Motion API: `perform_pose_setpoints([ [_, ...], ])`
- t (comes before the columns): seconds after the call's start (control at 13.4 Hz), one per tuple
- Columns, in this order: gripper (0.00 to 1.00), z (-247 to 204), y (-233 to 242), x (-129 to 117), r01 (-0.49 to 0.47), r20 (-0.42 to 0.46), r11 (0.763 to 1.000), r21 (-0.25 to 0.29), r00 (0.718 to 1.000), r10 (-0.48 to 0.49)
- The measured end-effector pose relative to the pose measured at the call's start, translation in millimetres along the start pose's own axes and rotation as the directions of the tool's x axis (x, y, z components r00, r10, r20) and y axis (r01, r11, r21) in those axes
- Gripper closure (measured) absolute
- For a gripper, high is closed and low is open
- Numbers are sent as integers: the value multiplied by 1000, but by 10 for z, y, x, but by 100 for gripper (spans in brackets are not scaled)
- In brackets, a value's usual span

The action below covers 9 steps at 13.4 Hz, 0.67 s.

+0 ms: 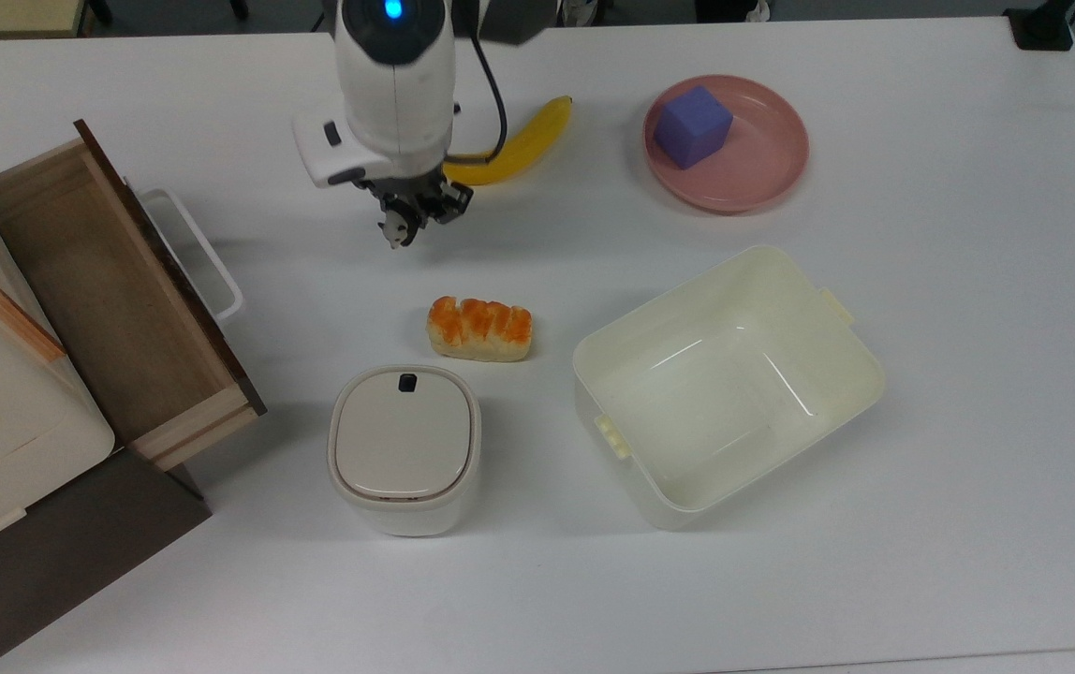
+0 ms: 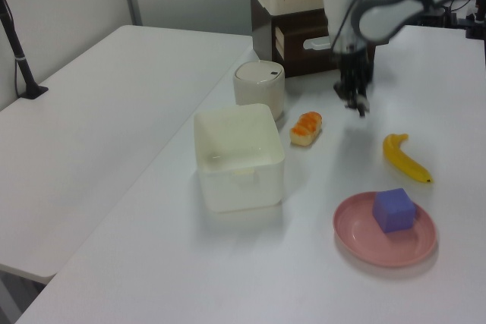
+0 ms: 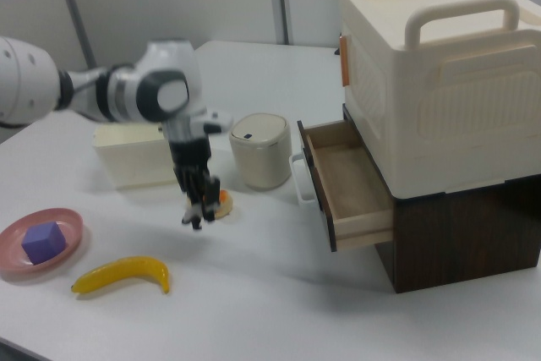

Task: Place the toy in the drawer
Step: 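Lift the panda toy and carry it to the open drawer, then lower the panda toy into the drawer and open the gripper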

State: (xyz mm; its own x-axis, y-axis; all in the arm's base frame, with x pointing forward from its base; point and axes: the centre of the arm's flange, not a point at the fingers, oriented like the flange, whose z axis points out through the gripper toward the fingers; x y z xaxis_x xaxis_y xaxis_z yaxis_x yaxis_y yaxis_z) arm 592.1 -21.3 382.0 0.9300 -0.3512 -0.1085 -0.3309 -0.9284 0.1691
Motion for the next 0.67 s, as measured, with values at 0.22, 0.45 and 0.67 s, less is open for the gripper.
perform_pose_setpoints([
  [0.22, 60, -1037, 212, 168, 223, -162, 974, -37, 961, -226],
  [0.45, 60, -1436, 585, 325, 408, -213, 897, -173, 873, -438],
  [0.67, 60, -1624, 1178, 611, 503, -278, 816, -285, 771, -572],
])
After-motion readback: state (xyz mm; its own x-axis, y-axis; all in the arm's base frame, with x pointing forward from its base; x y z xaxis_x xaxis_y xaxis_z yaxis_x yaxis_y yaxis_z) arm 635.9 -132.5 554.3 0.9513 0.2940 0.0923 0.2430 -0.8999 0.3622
